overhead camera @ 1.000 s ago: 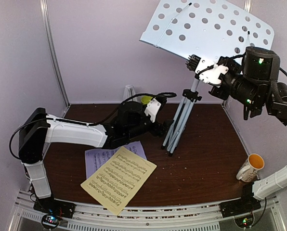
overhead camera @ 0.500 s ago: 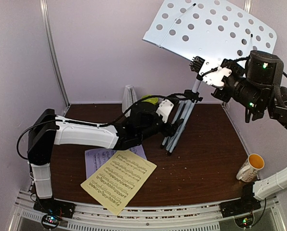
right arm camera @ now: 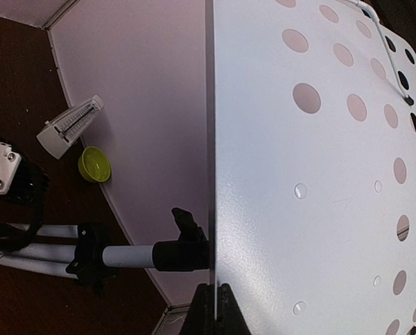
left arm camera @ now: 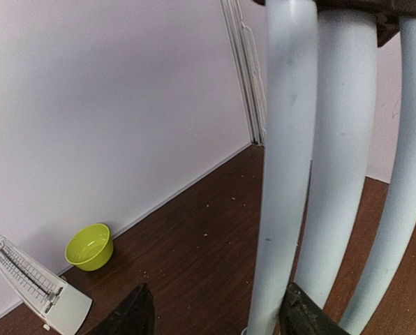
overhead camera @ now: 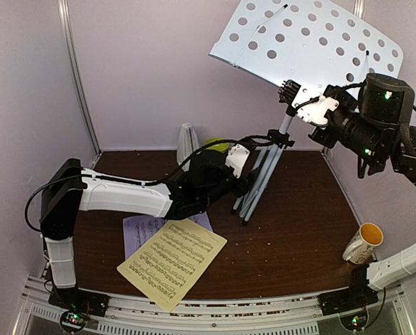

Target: Set up the instrument practice props

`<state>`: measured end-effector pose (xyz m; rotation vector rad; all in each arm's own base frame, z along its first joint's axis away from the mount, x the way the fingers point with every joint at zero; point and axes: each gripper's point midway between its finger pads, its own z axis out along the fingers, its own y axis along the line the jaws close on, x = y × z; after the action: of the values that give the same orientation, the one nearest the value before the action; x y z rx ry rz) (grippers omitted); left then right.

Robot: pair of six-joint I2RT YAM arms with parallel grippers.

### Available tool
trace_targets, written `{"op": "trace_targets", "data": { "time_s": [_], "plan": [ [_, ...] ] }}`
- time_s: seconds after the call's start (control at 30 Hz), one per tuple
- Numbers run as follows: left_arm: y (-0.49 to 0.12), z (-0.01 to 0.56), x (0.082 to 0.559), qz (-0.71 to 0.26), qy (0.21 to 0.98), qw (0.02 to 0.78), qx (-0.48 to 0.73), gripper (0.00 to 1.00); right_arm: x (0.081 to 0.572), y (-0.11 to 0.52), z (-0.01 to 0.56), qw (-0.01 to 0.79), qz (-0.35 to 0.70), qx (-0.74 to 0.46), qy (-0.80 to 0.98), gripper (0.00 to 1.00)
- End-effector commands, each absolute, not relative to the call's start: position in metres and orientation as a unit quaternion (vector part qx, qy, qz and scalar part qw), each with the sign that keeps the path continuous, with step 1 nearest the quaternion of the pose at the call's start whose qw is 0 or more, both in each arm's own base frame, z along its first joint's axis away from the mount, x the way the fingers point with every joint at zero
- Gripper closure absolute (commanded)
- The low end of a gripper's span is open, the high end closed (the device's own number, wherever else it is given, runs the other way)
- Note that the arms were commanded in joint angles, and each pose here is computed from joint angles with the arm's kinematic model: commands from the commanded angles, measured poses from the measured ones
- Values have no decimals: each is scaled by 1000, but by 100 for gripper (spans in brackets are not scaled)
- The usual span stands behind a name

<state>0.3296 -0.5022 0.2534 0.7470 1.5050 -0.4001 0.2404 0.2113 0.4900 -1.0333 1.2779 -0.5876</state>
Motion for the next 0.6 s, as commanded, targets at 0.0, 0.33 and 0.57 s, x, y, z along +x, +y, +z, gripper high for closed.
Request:
{"op": "trace_targets", "data": {
  "time_s": [0.0, 0.33, 0.57],
  "plan": [
    [-493, 275, 332, -165, 648, 676, 309, 38, 222, 172, 575, 751, -198, -317, 545, 100],
    [-508, 283, 345, -149, 652, 679, 302, 43, 224, 180, 572, 748, -195, -324, 546, 100],
    [-524, 297, 349, -143, 639, 689, 311, 52, 224, 183, 574, 748, -194, -325, 545, 100]
  ]
}}
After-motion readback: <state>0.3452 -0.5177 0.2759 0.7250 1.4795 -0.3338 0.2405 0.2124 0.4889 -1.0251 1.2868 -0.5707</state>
